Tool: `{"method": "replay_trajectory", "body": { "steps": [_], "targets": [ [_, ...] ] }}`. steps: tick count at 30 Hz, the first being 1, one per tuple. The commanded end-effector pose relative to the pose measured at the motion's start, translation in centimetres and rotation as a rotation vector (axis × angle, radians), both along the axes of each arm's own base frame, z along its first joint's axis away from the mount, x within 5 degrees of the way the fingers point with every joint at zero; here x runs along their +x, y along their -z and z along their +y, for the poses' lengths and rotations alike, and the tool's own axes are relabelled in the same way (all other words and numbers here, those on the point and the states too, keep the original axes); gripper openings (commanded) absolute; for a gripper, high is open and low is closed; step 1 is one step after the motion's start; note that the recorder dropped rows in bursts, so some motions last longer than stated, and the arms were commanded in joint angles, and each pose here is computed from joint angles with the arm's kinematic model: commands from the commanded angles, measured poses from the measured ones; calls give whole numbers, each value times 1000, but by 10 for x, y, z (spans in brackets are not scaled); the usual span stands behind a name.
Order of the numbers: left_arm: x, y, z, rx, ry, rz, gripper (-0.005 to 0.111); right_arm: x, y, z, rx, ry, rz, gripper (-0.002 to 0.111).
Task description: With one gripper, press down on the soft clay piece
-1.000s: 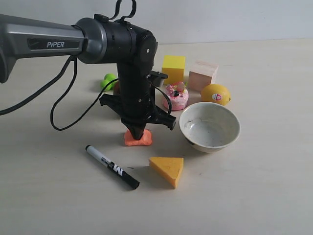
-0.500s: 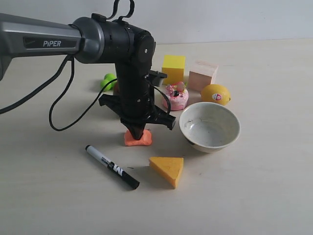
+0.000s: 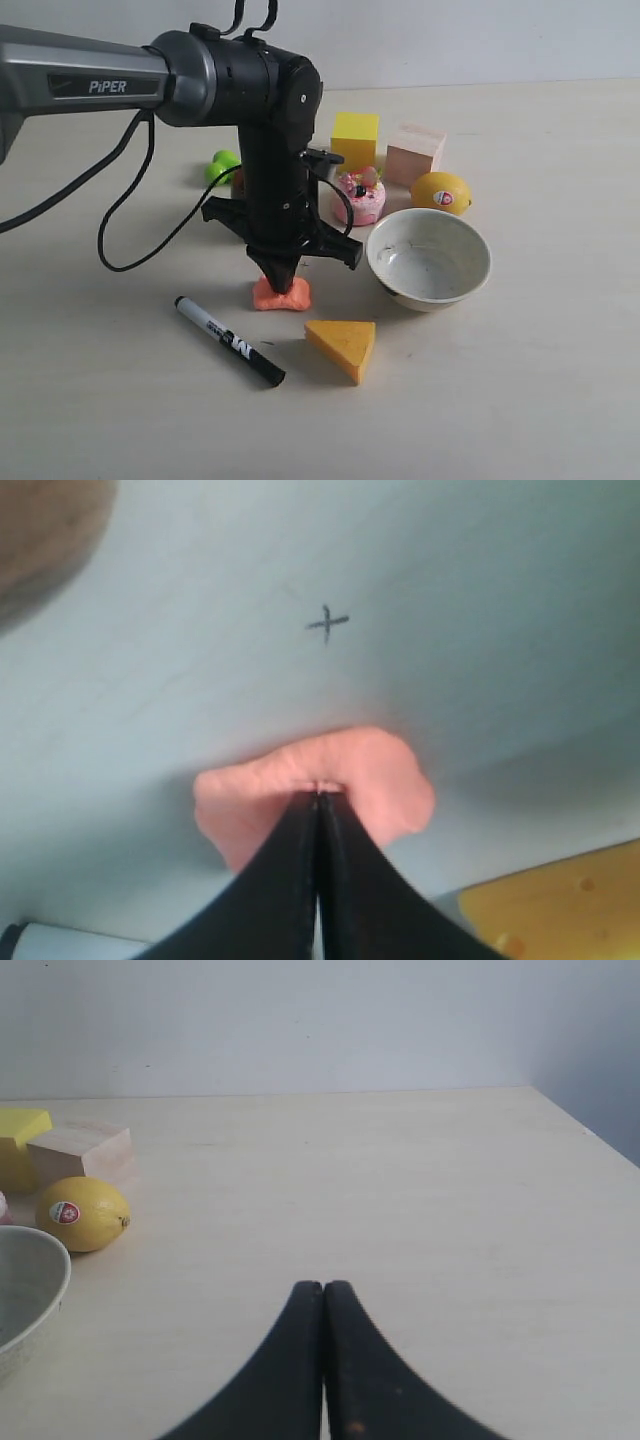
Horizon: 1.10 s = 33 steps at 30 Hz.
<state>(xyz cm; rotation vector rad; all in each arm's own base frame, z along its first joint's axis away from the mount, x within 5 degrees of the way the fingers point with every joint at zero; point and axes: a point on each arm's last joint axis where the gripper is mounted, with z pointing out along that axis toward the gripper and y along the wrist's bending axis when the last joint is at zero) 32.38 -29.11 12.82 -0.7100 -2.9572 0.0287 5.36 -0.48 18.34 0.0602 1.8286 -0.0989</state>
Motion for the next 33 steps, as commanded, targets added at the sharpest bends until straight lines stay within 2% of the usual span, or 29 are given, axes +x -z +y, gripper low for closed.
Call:
{"method": "replay_trajectory", "body": {
  "steps": [1,7,15,17,21,26,30,33],
  "targets": [
    [1,-17,-1,-25,-2,-41,0,0,1,0,-6,4,-6,0],
    [1,-27,0,-40,-5,-66,0,0,1,0,-6,4,-6,0],
    [3,-63,3,-106,-5,-216,0,0,1,0,-6,4,-6,0],
    [-1,-76,4,-140,-6,-285,0,0,1,0,-6,4,-6,0],
    [-21,-98,8,-217,7,-425,0,0,1,0,-6,4,-6,0],
    [-60,-142,26,-373,34,-625,0,0,1,0,-6,4,-6,0],
    [-91,-178,48,-486,48,-777,0,0,1,0,-6,4,-6,0],
    [-111,-203,75,-528,44,-876,0,0,1,0,-6,4,-6,0]
  ]
}}
